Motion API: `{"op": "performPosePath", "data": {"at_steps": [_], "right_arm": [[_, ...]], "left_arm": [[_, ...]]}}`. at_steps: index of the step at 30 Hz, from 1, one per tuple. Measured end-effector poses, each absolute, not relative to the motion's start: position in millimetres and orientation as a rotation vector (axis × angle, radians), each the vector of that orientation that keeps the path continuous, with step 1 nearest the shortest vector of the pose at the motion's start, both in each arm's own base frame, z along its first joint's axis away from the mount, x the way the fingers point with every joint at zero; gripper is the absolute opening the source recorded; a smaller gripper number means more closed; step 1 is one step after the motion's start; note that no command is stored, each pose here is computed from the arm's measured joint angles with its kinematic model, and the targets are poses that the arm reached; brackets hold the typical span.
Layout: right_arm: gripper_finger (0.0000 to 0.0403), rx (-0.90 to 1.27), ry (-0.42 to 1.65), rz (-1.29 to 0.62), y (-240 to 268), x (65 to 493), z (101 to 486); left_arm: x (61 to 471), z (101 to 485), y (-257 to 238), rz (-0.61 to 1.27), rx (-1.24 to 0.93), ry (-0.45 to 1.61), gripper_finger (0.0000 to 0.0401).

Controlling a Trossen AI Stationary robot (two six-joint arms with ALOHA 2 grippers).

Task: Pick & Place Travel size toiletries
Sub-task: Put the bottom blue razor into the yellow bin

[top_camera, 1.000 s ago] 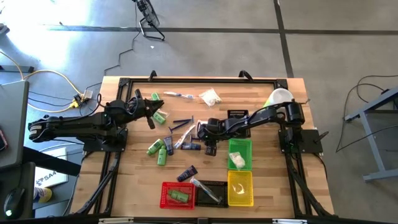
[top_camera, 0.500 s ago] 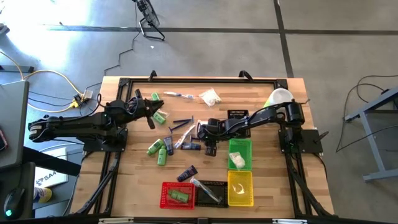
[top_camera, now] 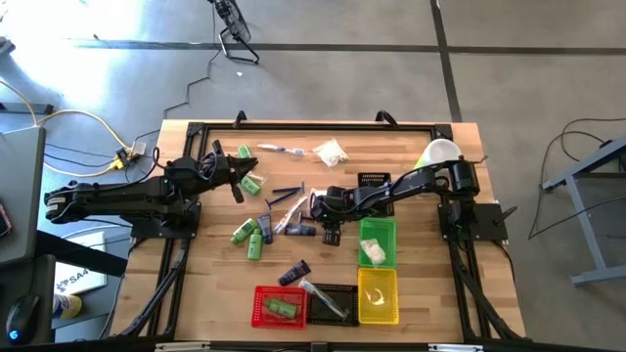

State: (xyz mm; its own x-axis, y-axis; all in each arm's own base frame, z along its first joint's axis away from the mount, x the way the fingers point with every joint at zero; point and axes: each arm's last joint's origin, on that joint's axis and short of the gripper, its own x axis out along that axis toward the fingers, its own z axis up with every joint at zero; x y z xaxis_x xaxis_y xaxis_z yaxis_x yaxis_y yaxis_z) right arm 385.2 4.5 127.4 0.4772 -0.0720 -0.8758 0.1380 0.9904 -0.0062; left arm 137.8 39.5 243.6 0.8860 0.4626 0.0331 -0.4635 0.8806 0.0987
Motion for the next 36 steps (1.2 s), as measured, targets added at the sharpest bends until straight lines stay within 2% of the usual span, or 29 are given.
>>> {"op": "performPosePath", "data": {"at_steps": [5, 19, 36], "right_arm": [[0.0029, 0.048, 1.042, -0.152, 3.1, 381.5, 141.0], [0.003, 0.068, 0.817, -0.172, -1.7, 359.2, 228.7], [0.0031, 0.359, 0.672, -0.066, 25.7, 271.5, 330.7]], "left_arm": [[137.8, 243.6, 39.5, 0.482, 0.105, -0.009, 0.003], [137.8, 243.5, 39.5, 0.482, 0.105, -0.008, 0.003], [137.8, 243.6, 39.5, 0.482, 0.105, -0.009, 0.003]]}}
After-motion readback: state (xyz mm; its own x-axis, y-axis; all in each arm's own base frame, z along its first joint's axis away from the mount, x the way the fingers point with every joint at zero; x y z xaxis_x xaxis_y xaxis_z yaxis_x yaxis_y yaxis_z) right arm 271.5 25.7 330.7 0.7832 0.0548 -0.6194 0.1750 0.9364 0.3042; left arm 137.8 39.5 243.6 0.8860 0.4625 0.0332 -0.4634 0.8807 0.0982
